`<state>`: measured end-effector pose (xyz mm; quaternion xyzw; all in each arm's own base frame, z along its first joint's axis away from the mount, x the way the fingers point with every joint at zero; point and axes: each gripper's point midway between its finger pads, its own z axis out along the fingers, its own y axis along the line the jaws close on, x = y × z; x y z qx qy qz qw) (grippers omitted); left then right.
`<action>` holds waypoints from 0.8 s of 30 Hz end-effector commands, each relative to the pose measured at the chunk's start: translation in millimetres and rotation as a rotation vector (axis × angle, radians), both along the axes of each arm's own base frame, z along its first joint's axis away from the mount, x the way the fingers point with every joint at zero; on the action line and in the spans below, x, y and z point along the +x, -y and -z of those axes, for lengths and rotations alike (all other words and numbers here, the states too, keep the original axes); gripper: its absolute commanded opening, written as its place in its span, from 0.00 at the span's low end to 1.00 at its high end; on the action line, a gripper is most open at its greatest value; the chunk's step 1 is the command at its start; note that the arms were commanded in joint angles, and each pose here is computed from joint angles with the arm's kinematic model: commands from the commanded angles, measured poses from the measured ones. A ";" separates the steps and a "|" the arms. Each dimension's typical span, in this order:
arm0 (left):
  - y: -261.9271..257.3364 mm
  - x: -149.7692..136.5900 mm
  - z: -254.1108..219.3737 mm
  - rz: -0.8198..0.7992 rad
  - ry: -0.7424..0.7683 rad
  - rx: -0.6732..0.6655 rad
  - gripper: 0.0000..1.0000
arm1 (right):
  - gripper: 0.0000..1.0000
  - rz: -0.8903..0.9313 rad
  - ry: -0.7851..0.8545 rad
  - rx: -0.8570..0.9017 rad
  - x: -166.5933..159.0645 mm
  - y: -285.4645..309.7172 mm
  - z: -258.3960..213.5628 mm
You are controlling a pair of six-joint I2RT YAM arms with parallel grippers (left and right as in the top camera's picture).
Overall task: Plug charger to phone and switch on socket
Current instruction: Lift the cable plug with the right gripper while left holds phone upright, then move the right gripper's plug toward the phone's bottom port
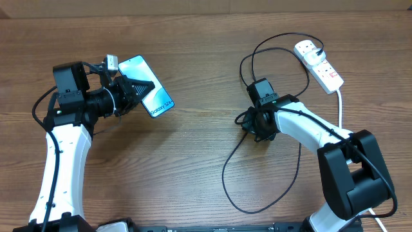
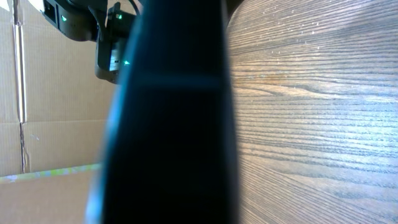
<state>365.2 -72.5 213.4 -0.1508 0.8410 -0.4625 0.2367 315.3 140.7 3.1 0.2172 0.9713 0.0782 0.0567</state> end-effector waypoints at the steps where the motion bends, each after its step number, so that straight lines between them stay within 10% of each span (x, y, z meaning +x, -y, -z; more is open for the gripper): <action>1: 2.5 0.2 -6.2 0.027 0.037 0.002 0.04 | 0.33 0.014 0.015 -0.013 5.8 -0.2 -0.4; 10: 2.6 0.1 -6.2 0.027 0.036 0.002 0.04 | 0.14 0.019 -0.008 -0.011 5.0 -1.6 10.5; 24: 2.9 -2.2 -4.1 0.027 0.019 -0.001 0.04 | 0.22 0.010 -0.053 0.026 -4.2 -7.4 12.2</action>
